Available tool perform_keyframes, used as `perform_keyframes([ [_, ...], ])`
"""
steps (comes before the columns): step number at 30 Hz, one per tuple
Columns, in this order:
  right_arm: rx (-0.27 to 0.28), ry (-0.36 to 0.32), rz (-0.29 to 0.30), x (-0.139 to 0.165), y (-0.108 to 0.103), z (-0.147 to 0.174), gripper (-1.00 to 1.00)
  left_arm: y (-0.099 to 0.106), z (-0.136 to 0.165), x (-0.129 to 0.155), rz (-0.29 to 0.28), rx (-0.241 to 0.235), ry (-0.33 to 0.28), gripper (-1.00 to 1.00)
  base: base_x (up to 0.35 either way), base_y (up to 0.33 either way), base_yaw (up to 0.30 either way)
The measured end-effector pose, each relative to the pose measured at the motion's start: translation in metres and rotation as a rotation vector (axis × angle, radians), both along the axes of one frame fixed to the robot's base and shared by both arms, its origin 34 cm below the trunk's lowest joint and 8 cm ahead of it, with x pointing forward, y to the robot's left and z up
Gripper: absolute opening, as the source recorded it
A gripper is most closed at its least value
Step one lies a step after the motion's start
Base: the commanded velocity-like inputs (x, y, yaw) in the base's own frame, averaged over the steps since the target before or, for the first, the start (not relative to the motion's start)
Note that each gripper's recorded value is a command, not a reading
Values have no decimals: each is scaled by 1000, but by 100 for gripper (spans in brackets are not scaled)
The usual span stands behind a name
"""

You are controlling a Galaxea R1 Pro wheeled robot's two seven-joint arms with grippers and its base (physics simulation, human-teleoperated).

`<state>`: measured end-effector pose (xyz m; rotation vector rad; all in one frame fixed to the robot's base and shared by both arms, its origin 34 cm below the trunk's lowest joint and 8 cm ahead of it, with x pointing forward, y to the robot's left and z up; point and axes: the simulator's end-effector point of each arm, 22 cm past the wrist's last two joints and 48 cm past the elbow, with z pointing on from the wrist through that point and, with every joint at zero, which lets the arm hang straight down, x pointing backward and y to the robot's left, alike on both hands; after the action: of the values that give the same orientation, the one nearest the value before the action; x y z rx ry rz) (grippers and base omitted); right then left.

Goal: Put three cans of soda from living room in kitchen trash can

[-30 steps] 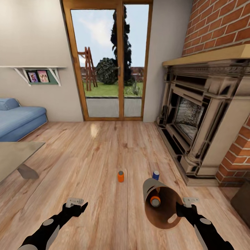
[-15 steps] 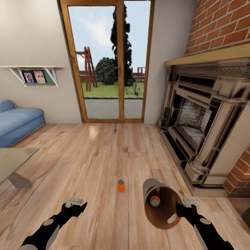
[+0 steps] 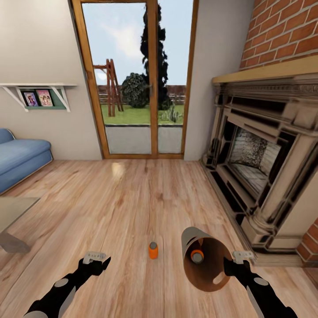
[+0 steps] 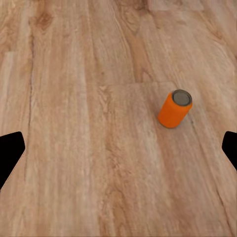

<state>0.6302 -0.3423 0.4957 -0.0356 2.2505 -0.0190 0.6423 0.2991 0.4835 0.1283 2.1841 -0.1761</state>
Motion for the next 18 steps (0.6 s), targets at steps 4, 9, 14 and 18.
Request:
perform_keyframes([
  [4, 0, 0, 0, 0, 0, 0, -100, 0, 0, 0, 0, 0, 0, 100, 276, -136, 0],
  [9, 0, 1, 0, 0, 0, 0, -100, 1, 0, 0, 7, 4, 0, 100, 234, -200, 0],
  [14, 0, 0, 0, 0, 0, 0, -100, 3, 0, 1, 14, 10, 0, 100, 186, -245, 0],
  [18, 0, 1, 0, 0, 0, 0, -100, 3, -1, 0, 15, 12, 1, 100, 142, -283, 0],
])
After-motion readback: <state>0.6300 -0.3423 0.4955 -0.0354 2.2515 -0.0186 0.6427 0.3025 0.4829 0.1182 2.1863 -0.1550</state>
